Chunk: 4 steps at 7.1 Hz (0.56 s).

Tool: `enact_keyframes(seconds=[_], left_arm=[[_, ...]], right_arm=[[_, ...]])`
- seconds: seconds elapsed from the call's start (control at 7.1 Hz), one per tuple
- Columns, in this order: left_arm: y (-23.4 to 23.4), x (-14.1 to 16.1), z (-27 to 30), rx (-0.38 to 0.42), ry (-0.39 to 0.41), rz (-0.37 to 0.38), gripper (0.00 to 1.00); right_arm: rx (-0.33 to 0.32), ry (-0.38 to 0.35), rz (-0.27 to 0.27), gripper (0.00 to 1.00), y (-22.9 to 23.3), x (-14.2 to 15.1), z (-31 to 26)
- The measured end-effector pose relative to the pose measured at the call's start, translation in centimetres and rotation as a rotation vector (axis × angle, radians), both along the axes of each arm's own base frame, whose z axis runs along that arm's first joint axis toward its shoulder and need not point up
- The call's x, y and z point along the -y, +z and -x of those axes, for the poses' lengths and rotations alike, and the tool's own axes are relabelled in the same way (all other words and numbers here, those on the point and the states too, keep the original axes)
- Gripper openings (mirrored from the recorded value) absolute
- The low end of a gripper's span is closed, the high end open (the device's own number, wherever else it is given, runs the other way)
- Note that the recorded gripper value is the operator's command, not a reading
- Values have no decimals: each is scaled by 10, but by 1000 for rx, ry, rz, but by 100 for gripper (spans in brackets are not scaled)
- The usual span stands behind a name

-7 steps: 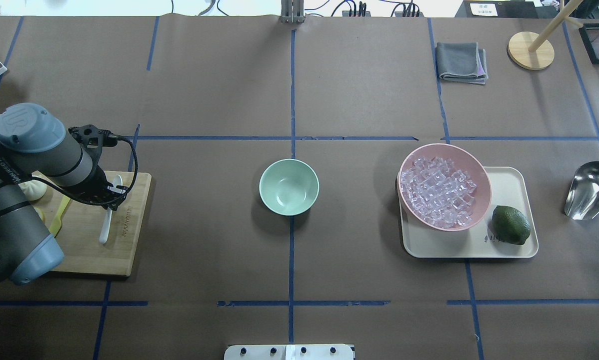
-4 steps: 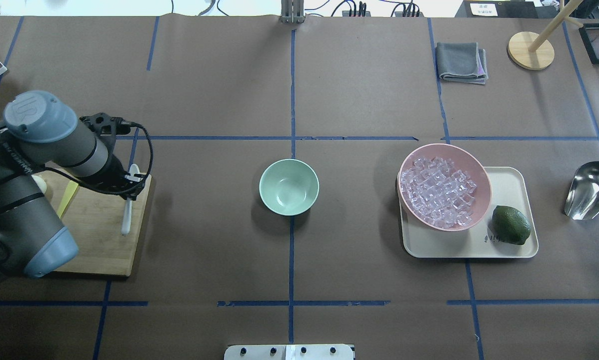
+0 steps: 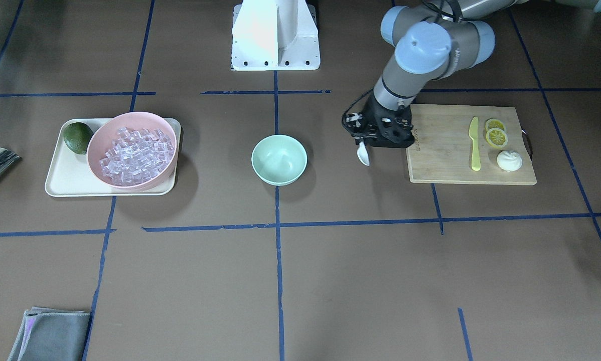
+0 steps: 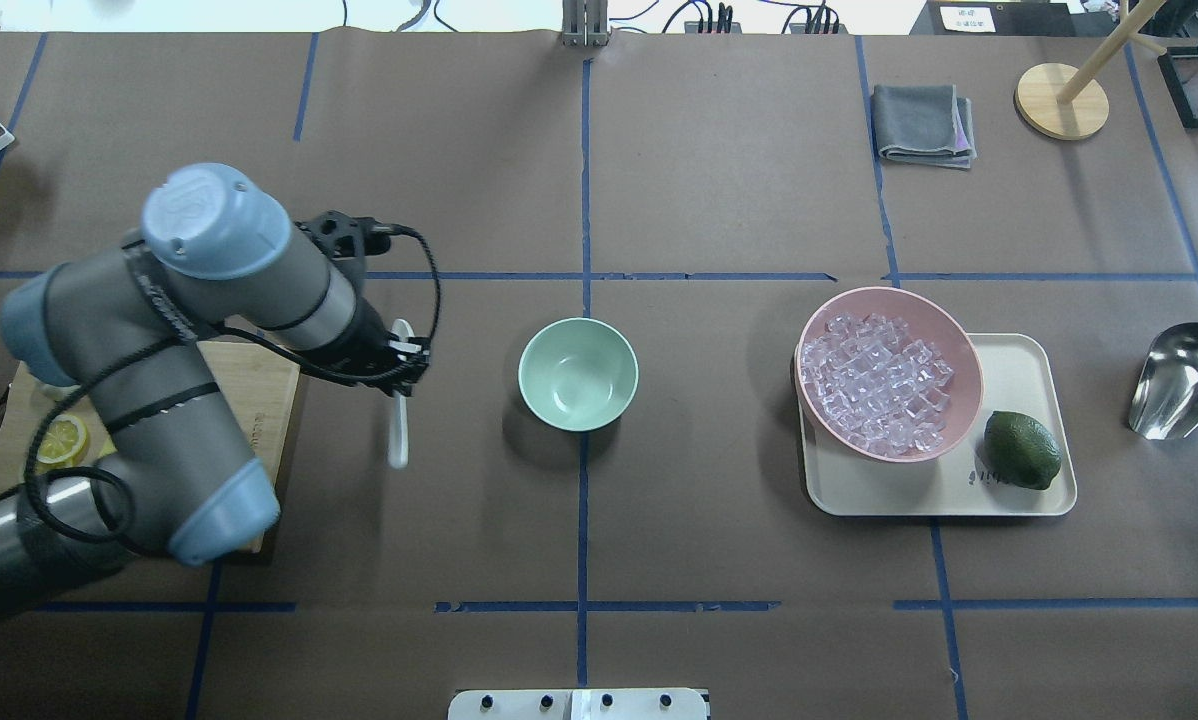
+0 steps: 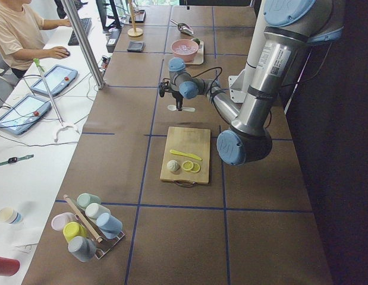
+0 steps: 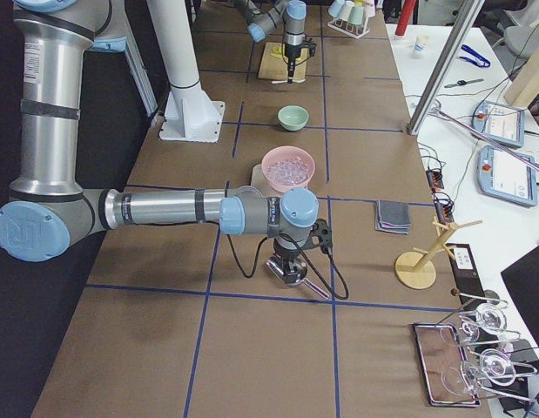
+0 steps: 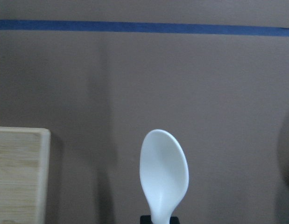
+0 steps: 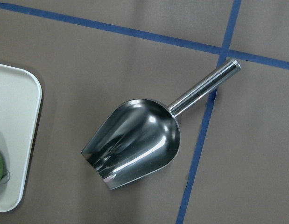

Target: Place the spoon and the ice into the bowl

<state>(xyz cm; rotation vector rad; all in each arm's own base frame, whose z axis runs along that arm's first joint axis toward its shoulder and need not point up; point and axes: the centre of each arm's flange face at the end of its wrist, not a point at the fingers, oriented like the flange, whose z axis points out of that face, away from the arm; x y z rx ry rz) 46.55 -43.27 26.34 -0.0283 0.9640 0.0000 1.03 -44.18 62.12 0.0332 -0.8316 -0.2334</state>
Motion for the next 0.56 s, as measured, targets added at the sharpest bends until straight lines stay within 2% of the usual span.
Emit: enact_keyframes(seconds=[0.28,0.56], left_arm=[[-66,-16,-61,-51,-7,28,0],[-99,-10,-101,-46,-36,10,0]], right_arm=[[0,-1,0,100,0,0,0],[0,-1,2,100,1,0,0]])
